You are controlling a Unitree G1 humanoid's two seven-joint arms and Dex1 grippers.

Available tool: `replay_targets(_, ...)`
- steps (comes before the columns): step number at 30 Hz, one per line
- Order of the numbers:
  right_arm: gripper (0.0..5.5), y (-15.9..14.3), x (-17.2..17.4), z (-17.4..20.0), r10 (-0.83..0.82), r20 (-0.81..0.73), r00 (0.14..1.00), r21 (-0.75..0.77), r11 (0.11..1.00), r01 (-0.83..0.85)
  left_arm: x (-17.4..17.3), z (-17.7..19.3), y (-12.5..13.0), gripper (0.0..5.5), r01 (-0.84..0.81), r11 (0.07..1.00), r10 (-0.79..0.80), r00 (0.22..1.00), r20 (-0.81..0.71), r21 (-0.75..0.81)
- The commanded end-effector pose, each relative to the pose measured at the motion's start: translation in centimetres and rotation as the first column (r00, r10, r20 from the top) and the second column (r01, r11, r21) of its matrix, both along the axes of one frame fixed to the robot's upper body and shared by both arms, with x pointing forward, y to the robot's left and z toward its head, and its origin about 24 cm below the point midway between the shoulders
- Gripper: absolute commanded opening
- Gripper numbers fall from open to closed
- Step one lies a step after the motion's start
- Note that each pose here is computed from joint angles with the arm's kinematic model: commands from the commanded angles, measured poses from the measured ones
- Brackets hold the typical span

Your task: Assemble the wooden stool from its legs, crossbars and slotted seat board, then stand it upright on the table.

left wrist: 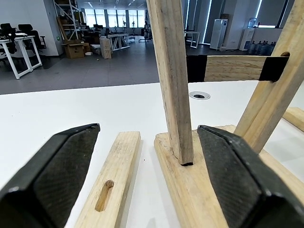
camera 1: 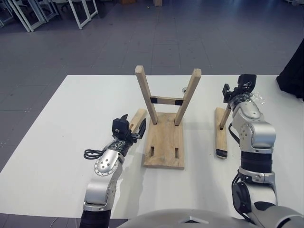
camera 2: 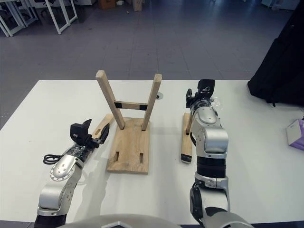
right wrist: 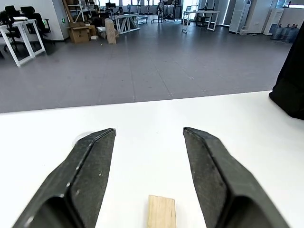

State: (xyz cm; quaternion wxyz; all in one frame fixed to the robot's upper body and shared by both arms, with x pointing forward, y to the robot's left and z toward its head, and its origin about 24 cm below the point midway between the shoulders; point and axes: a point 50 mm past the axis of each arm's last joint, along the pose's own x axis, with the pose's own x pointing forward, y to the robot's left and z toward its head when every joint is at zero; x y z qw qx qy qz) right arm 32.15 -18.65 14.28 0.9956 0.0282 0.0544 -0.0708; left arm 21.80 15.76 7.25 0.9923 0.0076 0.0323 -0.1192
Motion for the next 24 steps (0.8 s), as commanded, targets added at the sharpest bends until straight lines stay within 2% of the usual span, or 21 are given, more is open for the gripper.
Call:
replay_targets(1,3.09,-0.1,-2.2,8.0,0.056,0.315,0.947,-0.08,0.996,-0.033,0.0,0.0,0.3,3.8,-0.012,1.0,0.012,1.0,-0.002,0.013)
replay_targets(3,3.54,0.1,-4.3,6.7,0.078,0.257,0.963,-0.085,0.995,-0.058,-0.4,-0.2,0.3,3.8,-0.026,1.0,0.026,1.0,-0.012,0.01)
replay_targets(5,3.92,0.5,-7.6,2.0,0.115,0.045,0.992,-0.095,0.989,-0.111,-1.4,-0.6,0.5,3.8,-0.05,0.999,0.05,0.998,-0.034,0.016)
replay_targets(7,3.92,0.3,-10.5,-1.6,0.123,-0.153,0.981,-0.088,0.987,-0.138,-2.1,-0.8,1.0,3.8,-0.051,0.997,0.054,0.997,-0.049,0.06)
replay_targets(9,3.92,0.0,-12.0,-3.5,0.109,-0.265,0.958,-0.081,0.988,-0.135,-2.6,-0.8,1.6,3.8,-0.04,0.992,0.047,0.997,-0.06,0.12)
replay_targets(13,3.92,0.2,-12.5,-6.0,0.128,-0.414,0.901,-0.05,0.985,-0.163,-3.2,-1.2,2.2,3.8,-0.015,0.983,0.034,0.994,-0.1,0.184)
replay_targets(21,3.92,0.6,-12.7,-9.8,0.127,-0.588,0.799,-0.014,0.986,-0.168,-4.7,-3.1,2.2,3.8,0.095,0.952,-0.021,0.969,-0.248,0.29)
replay_targets(24,3.46,0.4,-13.5,-11.5,0.117,-0.648,0.752,-0.012,0.986,-0.164,-4.9,-3.2,1.9,3.8,0.156,0.93,-0.063,0.959,-0.276,0.332)
